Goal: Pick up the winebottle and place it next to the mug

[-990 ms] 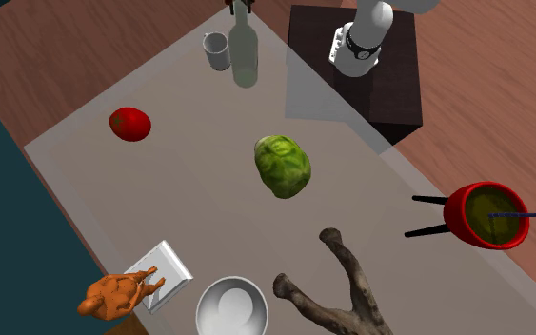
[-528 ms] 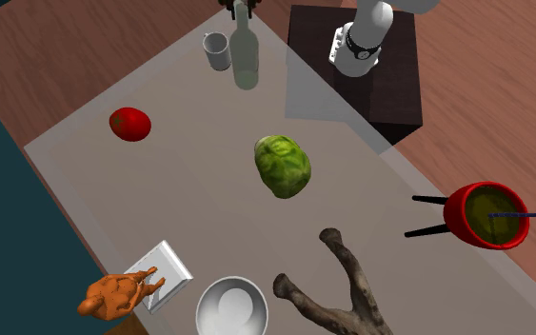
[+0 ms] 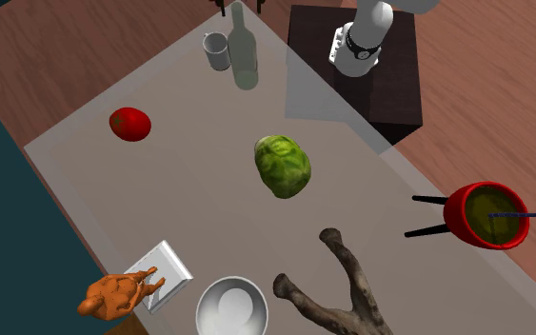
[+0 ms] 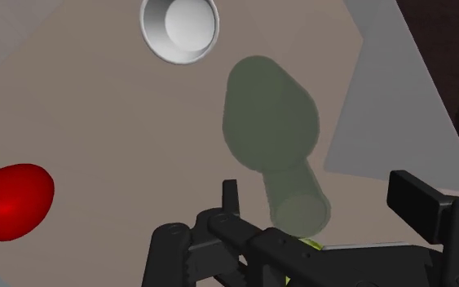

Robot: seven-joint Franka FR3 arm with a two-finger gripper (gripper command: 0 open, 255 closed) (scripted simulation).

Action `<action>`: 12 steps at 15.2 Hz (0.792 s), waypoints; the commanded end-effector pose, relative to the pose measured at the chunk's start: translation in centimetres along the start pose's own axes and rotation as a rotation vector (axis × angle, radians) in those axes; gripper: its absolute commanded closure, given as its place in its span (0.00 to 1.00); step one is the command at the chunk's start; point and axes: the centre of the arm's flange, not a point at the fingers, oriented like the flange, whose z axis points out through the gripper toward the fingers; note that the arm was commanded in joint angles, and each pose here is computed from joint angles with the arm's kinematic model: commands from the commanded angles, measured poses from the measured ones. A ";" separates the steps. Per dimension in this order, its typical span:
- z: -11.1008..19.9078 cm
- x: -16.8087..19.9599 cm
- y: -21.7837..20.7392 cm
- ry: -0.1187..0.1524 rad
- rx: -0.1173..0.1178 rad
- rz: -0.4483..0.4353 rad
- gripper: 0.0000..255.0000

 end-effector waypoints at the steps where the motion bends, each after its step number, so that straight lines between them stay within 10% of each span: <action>1: 0.0 0.0 0.0 0.000 0.000 0.000 0.00; 5: -5.0 0.0 0.0 0.000 0.000 0.000 0.00; 12: -5.0 0.0 0.0 0.000 0.000 0.000 0.00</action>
